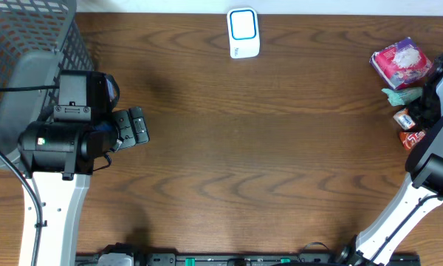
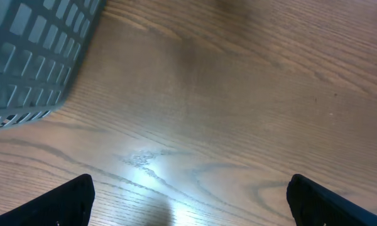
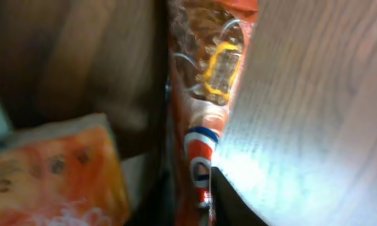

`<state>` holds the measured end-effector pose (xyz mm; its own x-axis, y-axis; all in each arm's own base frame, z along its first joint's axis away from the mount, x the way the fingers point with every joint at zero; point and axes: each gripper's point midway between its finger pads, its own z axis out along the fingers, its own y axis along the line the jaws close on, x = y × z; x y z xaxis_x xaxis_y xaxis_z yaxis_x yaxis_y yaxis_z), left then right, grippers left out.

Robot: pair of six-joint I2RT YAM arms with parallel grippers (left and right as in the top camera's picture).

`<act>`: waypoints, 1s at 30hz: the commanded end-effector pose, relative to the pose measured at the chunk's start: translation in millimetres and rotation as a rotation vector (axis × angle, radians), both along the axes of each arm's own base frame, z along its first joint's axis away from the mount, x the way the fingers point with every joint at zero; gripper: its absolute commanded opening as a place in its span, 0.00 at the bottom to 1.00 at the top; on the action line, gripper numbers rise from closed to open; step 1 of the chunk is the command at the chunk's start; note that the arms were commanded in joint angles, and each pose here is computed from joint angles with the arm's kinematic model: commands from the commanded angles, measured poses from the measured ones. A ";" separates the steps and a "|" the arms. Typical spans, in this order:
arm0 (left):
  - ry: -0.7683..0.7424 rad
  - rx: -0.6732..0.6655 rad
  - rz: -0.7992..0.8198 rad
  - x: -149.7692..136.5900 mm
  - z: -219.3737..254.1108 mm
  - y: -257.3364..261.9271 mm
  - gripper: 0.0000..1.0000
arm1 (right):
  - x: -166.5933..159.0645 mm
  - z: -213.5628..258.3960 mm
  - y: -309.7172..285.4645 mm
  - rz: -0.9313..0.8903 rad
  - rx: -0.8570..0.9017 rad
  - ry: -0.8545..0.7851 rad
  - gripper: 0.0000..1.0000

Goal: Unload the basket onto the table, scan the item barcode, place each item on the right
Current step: 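Carry the red bar to the far right below the orange box, release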

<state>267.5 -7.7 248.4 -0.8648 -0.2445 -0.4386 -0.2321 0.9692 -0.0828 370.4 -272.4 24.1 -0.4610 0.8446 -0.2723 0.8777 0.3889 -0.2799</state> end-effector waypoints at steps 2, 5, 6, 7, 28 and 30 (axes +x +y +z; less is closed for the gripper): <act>-0.004 -0.004 0.013 -0.3 1.4 0.7 0.98 | 15.7 8.7 6.3 0.069 0.067 -0.086 0.20; -0.004 -0.004 0.013 -0.3 1.4 0.7 0.98 | 23.0 15.2 9.8 0.080 0.083 -0.121 0.19; -0.004 -0.004 0.013 -0.3 1.5 0.7 0.98 | 24.9 20.7 8.7 0.081 0.075 -0.132 0.19; -0.004 -0.004 0.013 -0.3 1.5 0.7 0.98 | 26.1 26.5 7.7 0.082 0.068 -0.141 0.20; -0.004 -0.004 0.013 -0.3 1.4 0.7 0.98 | -6.6 290.7 91.9 0.251 0.047 -0.725 0.99; -0.004 -0.004 0.013 -0.3 1.4 0.7 0.98 | -18.5 304.4 109.3 0.303 0.038 -0.728 0.99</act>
<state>267.4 -7.6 248.5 -0.8645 -0.2445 -0.4391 -0.2322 0.9692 -0.0826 359.3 -192.8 299.6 -0.3592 0.7595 -0.5424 0.7670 0.5713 0.2920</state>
